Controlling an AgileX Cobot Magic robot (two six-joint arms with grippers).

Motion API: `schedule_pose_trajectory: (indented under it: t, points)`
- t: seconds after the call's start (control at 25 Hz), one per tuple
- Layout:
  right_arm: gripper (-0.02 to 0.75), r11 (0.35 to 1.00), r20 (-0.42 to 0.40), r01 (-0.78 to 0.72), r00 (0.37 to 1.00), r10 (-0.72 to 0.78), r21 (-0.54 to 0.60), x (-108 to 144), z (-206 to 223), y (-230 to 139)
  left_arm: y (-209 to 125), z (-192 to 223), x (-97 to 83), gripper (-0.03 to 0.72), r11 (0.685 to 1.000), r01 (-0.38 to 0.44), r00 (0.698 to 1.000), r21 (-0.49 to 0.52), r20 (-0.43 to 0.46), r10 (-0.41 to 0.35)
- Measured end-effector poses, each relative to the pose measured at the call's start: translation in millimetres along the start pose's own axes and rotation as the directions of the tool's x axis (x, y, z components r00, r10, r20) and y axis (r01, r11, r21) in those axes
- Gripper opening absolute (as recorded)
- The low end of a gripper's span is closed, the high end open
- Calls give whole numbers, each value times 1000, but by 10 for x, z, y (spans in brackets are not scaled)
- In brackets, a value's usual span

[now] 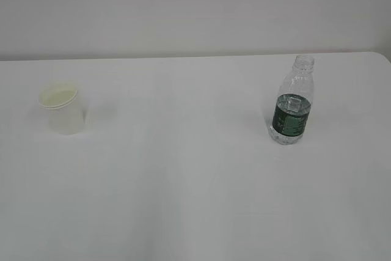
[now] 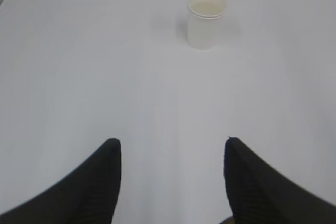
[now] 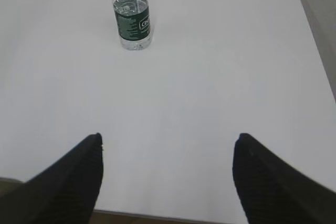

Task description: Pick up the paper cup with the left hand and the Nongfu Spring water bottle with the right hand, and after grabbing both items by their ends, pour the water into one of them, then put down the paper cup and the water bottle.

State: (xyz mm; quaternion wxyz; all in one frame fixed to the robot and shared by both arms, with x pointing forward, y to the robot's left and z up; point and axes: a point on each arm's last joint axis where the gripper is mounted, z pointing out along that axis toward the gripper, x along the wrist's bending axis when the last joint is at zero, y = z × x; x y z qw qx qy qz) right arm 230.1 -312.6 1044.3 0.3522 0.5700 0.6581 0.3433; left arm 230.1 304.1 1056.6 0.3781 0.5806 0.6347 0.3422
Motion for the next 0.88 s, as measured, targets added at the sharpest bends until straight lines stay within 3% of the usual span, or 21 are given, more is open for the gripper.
schedule_pose_trajectory:
  t: [0.32,0.88]
  points:
    - [574,998,90,-57,994,57,4,6,-10,-5,0,-1,-3,431,1000,11,1000,-3,-18,-11]
    - [573,998,91,-61,994,61,4,6,-10,-5,0,-1,-4,397,1000,13,1000,-3,-20,-13]
